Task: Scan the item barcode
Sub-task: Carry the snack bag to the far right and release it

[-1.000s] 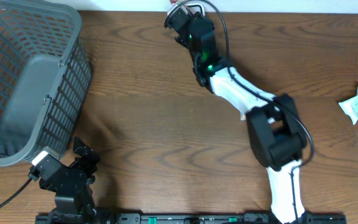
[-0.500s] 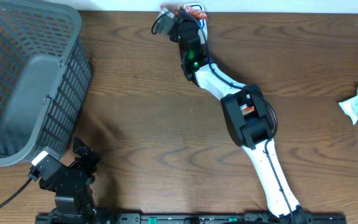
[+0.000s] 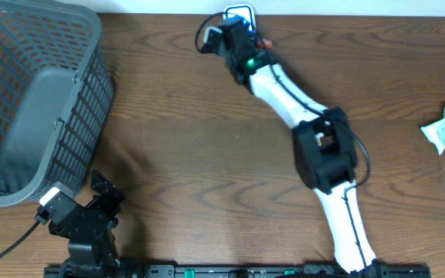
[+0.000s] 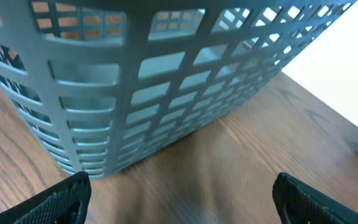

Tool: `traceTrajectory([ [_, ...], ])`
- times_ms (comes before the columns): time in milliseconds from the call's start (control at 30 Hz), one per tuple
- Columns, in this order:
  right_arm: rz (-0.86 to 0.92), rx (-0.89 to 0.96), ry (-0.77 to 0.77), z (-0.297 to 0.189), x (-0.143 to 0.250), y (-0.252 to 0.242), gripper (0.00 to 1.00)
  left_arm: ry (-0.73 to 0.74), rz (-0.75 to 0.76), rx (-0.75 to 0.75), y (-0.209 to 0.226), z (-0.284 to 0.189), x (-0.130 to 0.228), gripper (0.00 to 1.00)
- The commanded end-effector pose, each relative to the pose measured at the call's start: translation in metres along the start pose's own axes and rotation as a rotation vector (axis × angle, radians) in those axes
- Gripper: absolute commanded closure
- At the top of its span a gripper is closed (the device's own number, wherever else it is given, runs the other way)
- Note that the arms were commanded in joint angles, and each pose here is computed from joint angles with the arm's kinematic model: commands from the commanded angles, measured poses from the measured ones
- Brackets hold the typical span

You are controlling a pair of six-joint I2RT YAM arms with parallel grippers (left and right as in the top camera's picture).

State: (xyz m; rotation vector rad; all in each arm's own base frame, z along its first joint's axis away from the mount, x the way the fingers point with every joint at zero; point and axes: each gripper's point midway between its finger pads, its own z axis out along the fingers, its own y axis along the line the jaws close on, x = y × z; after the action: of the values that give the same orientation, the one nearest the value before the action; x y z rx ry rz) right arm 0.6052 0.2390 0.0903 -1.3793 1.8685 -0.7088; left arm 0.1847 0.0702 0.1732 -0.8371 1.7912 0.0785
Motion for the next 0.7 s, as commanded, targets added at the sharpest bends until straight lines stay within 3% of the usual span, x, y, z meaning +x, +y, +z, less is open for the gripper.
traceTrajectory([
  [0,0.097,0.012,0.085,-0.06,0.035,-0.06,0.99,-0.005,-0.004,0.001,0.0,-0.001,-0.001,0.07],
  [200,0.291,-0.135,0.338,-0.09,0.139,-0.061,0.99,-0.005,-0.004,0.001,0.0,-0.001,-0.001,0.07],
  [333,0.526,-0.185,0.543,-0.092,0.226,-0.053,0.99,-0.005,-0.004,0.001,0.0,-0.001,-0.001,0.07],
  [533,0.951,-0.261,0.668,-0.083,0.326,-0.024,0.99,-0.005,-0.004,0.001,0.0,-0.001,-0.001,0.07],
  [667,1.133,-0.222,0.778,-0.083,0.392,-0.002,0.99,-0.006,-0.004,0.001,0.0,-0.001,-0.002,0.07],
])
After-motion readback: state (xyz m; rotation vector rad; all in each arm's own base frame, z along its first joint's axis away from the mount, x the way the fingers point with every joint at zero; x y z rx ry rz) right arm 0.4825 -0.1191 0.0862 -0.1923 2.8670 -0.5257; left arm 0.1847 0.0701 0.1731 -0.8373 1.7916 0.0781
